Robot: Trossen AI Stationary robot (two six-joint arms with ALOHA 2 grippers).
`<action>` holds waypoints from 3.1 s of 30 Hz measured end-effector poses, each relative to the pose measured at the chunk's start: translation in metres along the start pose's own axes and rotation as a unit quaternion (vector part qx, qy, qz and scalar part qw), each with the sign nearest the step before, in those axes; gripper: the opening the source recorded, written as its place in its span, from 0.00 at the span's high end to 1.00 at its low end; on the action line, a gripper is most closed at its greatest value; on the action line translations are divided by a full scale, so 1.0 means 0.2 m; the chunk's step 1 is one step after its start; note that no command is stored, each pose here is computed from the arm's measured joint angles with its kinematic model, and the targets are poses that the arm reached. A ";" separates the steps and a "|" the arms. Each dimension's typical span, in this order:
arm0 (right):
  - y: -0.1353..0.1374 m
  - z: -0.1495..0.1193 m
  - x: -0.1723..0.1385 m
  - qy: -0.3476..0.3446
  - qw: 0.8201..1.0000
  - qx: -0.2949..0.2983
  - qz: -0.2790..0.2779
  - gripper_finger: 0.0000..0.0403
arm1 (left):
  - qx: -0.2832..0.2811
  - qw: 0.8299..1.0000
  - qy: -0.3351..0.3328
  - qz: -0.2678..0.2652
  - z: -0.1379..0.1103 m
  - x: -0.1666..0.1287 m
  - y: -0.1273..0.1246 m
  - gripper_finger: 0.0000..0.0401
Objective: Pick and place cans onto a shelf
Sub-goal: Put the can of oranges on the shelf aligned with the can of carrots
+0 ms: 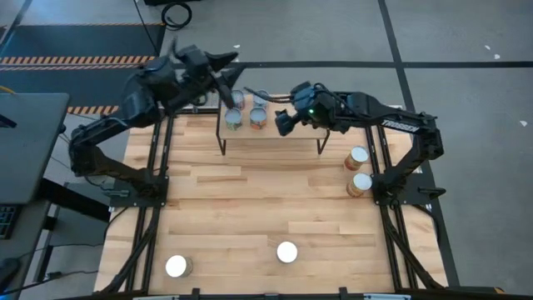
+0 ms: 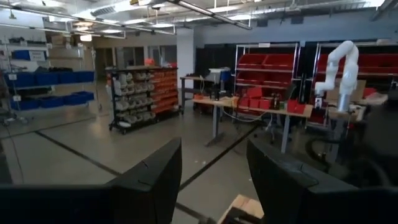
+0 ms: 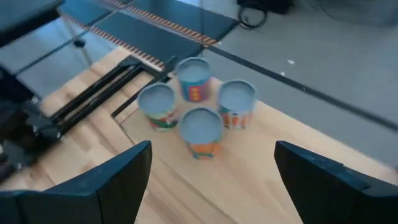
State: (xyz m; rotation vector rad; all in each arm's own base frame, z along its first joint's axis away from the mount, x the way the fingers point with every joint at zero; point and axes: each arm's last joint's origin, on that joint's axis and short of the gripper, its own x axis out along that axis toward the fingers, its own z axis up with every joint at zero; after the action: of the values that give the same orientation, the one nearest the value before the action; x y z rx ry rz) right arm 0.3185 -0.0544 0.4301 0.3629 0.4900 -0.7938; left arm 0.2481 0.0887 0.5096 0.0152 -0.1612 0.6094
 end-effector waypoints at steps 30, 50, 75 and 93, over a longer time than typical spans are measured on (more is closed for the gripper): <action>-0.05 0.07 0.61 0.006 0.970 -0.206 0.130 0.61 | 0.020 0.959 0.283 -0.011 -0.05 -0.59 0.16 0.53; -0.01 0.07 0.58 -0.012 0.959 -0.234 0.158 0.61 | 0.034 0.980 0.187 0.061 0.05 -0.64 0.20 0.53; -0.10 0.10 0.73 -0.024 0.972 -0.205 0.115 0.61 | 0.014 0.980 0.200 0.012 0.05 -0.67 0.19 0.53; -0.16 -0.12 0.89 0.061 0.953 -0.284 0.087 0.61 | -0.029 0.974 0.223 0.026 0.03 -0.68 0.20 0.53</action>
State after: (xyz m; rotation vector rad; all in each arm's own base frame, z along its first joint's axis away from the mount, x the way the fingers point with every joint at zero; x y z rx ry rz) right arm 0.3952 -0.1676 0.3091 -0.0827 0.7652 -0.4323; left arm 0.1147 0.0433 0.4921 -0.1814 0.2580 0.6455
